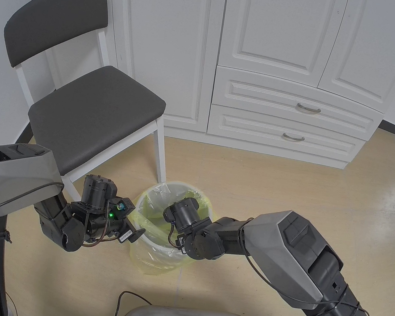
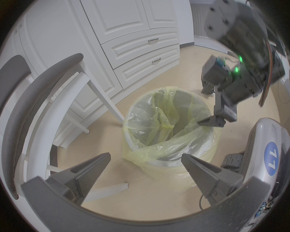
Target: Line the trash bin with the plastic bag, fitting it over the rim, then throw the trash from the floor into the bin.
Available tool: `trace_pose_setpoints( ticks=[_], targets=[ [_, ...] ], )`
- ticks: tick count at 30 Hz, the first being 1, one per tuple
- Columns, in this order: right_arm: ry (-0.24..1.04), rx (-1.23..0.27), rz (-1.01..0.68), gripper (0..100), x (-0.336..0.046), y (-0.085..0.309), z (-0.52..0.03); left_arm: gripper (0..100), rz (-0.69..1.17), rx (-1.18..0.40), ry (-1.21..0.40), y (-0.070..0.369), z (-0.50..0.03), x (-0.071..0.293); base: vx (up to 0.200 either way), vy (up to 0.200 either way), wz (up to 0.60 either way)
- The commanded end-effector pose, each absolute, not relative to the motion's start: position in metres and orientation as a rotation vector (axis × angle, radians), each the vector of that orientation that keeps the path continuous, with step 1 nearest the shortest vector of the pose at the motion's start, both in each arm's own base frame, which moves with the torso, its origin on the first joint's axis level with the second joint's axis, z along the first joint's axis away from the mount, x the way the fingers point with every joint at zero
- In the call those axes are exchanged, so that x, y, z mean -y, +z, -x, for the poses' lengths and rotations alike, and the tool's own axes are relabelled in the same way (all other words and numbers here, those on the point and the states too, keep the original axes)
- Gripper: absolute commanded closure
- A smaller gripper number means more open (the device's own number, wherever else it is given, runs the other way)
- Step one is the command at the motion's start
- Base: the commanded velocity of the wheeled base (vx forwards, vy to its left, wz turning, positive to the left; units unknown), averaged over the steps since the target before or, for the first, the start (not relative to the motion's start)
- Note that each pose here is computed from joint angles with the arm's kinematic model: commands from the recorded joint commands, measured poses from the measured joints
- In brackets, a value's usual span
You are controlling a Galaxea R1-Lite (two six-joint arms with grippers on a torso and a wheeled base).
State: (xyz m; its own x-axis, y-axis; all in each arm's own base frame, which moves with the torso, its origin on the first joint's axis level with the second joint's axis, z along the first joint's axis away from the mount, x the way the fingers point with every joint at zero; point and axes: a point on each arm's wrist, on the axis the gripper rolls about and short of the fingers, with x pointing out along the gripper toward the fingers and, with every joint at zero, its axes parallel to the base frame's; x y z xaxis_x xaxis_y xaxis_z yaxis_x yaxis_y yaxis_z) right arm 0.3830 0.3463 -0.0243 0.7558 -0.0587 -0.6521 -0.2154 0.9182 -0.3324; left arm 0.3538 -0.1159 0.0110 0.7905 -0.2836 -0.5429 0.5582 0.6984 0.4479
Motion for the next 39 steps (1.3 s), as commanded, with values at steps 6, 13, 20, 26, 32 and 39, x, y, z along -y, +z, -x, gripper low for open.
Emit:
trace_pose_setpoints(
  ticks=[6, 13, 20, 26, 32, 39],
  targets=[
    [0.106, -0.733, 0.434, 0, -0.356, -0.039, -0.374, 0, -0.637, -0.451, -0.482, 0.014, -0.355, 0.115, 0.000, 0.000, 0.00],
    [0.153, -0.734, 0.442, 0, -0.376, -0.036, -0.351, 0, -0.635, -0.442, -0.480, 0.014, -0.355, 0.115, 0.000, 0.000, 0.00],
    [0.198, -0.697, 0.415, 0, -0.389, -0.033, -0.342, 0, -0.634, -0.430, -0.477, 0.013, -0.356, 0.116, 0.000, 0.000, 0.00],
    [0.190, -0.689, 0.400, 0, -0.387, -0.033, -0.346, 0, -0.634, -0.427, -0.464, 0.011, -0.359, 0.116, 0.000, 0.000, 0.00],
    [0.159, -0.695, 0.365, 0, -0.379, -0.029, -0.355, 0, -0.632, -0.404, -0.453, 0.003, -0.365, 0.118, 0.000, 0.000, 0.00],
    [0.128, -0.697, 0.319, 0, -0.374, -0.026, -0.360, 0, -0.613, -0.401, -0.435, -0.009, -0.374, 0.122, 0.000, 0.000, 0.00]
  ],
)
